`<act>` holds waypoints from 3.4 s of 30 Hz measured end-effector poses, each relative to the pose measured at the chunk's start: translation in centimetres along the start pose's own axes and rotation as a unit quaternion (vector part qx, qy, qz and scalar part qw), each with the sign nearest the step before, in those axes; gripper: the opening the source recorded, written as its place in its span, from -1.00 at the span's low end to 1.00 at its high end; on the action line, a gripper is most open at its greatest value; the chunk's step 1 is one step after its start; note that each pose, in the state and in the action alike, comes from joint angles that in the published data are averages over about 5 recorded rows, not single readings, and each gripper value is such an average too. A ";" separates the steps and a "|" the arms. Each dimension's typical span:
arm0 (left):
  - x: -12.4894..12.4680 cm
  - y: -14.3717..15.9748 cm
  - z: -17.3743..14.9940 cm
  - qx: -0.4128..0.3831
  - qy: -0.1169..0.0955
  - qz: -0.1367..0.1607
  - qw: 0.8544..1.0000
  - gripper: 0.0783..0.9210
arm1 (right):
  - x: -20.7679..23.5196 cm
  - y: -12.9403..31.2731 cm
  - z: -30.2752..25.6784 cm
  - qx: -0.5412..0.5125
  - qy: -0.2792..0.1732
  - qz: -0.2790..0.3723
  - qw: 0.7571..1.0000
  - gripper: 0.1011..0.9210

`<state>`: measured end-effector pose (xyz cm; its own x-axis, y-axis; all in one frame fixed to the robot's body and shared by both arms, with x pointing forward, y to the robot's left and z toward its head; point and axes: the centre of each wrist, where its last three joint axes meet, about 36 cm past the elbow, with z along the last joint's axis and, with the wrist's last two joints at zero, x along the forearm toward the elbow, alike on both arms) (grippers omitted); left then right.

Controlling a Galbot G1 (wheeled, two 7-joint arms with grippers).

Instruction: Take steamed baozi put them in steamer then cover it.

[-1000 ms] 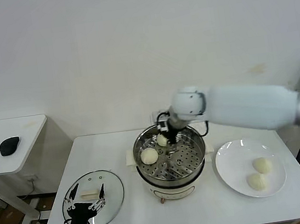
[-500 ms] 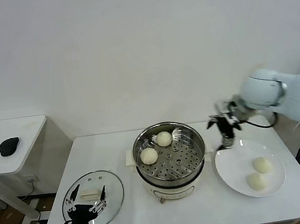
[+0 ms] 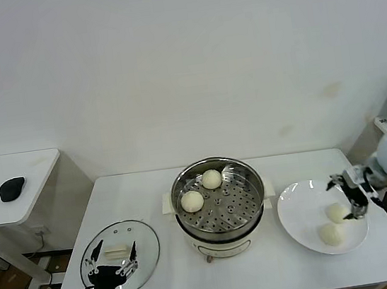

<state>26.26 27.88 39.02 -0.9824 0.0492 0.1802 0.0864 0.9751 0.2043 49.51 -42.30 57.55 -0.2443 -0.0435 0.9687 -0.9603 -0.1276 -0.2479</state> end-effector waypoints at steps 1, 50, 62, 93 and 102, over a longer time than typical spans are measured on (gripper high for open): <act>0.0 0.0 0.0 -0.001 0.000 0.000 1.000 0.77 | -0.4 0.3 0.2 -0.001 0.002 -0.001 1.000 0.76; -0.5 0.5 0.8 -0.015 0.007 -0.007 1.000 0.77 | -9.3 1.1 0.5 -0.048 -0.017 -0.018 0.999 0.17; -0.7 0.8 0.5 -0.013 0.002 -0.006 1.000 0.77 | -1.8 -5.4 -0.8 -0.046 -0.051 0.047 0.996 0.16; -0.1 1.5 0.1 -0.005 -0.008 -0.028 1.000 0.77 | 3.7 -13.7 -22.5 0.243 -0.175 0.071 0.951 0.18; 0.2 1.6 0.2 -0.004 -0.009 -0.037 0.999 0.77 | 0.7 -13.3 -26.4 0.348 -0.180 0.038 0.919 0.18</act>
<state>26.17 29.51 39.15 -0.9888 -0.0193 0.1477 0.0144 0.9746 0.2237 58.56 -14.51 61.76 -0.1258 -0.3873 0.9134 -0.5931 -0.7086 -0.3821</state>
